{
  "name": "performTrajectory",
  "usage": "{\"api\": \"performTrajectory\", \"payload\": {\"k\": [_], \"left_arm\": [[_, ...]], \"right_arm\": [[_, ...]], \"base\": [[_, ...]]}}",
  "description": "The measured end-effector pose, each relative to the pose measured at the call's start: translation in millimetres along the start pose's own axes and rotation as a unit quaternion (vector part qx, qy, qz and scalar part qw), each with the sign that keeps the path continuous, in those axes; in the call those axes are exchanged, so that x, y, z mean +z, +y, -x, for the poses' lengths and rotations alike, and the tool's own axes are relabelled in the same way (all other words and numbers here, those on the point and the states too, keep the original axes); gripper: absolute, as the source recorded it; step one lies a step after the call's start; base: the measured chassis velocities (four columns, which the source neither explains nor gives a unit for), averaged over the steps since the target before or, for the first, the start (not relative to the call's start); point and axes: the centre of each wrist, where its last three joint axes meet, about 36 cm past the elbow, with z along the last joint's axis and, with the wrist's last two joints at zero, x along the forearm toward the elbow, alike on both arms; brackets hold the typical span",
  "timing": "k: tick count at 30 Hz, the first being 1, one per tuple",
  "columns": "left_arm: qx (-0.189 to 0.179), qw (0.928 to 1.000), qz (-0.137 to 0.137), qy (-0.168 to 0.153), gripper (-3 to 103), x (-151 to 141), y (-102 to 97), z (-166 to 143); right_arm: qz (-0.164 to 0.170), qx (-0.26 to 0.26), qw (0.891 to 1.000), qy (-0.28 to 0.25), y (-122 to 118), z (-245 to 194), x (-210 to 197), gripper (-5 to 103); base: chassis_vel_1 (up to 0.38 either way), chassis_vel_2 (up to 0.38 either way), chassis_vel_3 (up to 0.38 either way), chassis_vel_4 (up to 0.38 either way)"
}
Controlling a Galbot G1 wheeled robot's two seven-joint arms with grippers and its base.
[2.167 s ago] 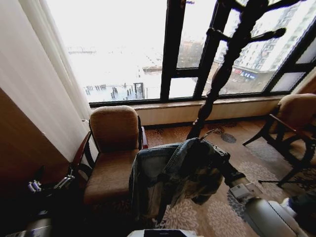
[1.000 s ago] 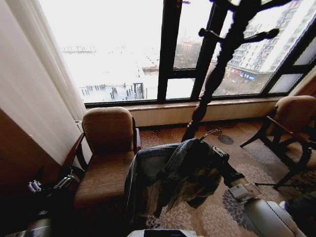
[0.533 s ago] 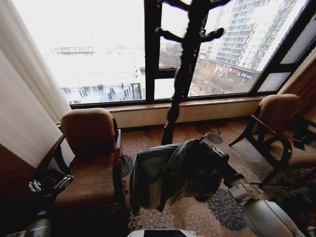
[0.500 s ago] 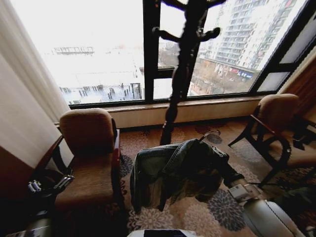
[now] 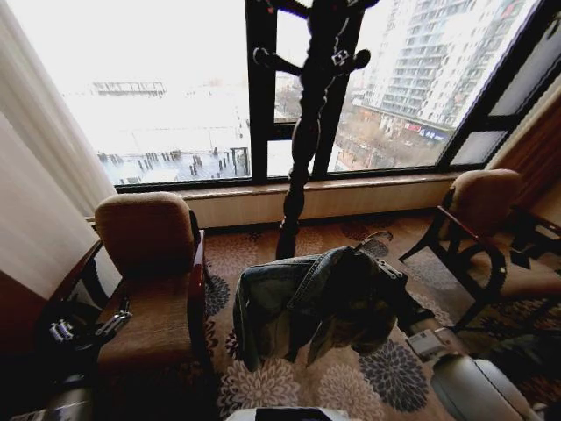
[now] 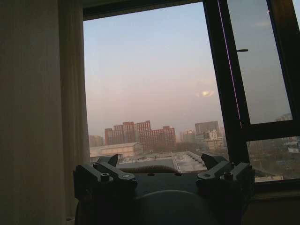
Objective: Pick up the clothes from the bed and hang them on the clothes hanger.
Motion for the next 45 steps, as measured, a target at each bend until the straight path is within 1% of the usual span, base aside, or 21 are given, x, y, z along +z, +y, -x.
{"api": "performTrajectory", "payload": {"k": [11,30,38,42,45], "left_arm": [[0.000,1.0000,0.000,0.000,100,0,-0.1,0],[0.000,1.0000,0.000,0.000,100,0,-0.1,0],[0.000,1.0000,0.000,0.000,100,0,-0.1,0],[0.000,1.0000,0.000,0.000,100,0,-0.1,0],[0.000,1.0000,0.000,0.000,100,0,-0.1,0]], "right_arm": [[0.001,-0.001,1.000,0.001,2,0,0,20],[0.000,-0.003,1.000,-0.003,0,1,-1,20],[0.004,-0.001,1.000,-0.006,0,2,1,20],[-0.012,-0.006,1.000,-0.010,-7,4,1,20],[-0.014,-0.008,1.000,-0.015,-11,5,-1,20]], "base": [[-0.032,0.026,0.030,-0.022],[-0.113,0.122,0.118,-0.114],[-0.083,0.076,0.083,-0.079],[0.000,0.000,0.000,0.000],[0.000,0.000,0.000,0.000]]}}
